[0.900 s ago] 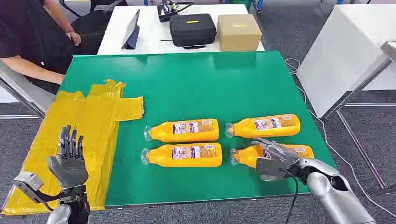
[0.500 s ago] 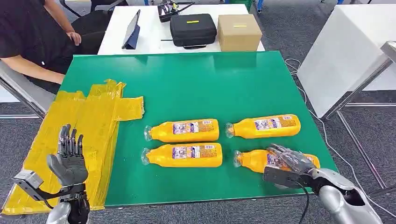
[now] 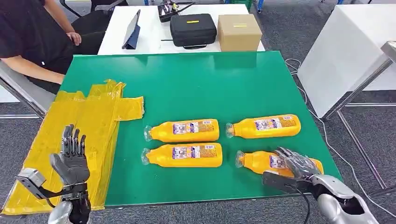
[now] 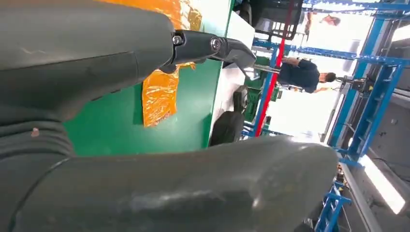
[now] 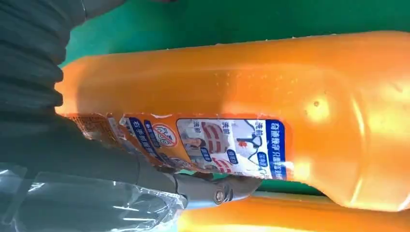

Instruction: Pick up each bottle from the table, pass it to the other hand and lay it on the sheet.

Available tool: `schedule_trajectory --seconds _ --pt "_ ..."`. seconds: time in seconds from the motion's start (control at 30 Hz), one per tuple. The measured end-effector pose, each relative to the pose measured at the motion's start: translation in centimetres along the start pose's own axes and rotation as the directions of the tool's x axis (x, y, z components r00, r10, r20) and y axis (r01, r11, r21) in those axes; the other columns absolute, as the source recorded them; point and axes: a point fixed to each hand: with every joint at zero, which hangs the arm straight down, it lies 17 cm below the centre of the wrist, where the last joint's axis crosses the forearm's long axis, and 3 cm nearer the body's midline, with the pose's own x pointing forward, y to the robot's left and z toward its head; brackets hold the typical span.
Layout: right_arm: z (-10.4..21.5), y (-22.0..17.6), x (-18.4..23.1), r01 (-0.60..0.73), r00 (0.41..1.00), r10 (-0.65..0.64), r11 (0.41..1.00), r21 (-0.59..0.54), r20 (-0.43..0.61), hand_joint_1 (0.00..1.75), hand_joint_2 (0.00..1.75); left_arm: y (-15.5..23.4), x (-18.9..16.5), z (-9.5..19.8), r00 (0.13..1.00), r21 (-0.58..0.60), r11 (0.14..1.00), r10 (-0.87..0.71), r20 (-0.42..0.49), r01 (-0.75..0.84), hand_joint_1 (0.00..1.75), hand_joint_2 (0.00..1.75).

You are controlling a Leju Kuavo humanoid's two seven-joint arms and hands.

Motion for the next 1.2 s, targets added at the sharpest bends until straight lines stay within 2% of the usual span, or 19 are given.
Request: schedule_trajectory --seconds 0.5,1.2 --pt "1.6 -0.7 -2.4 0.004 0.998 -0.004 1.000 0.000 -0.055 0.00 1.75 0.5 -0.3 0.3 1.000 0.010 1.000 0.009 -0.017 -0.009 0.00 0.00" --pt "2.4 -1.8 -4.8 -0.010 0.992 0.007 1.000 -0.026 -0.124 0.00 1.75 1.3 0.4 0.9 1.000 0.027 1.000 0.003 -0.006 -0.003 0.00 0.00"
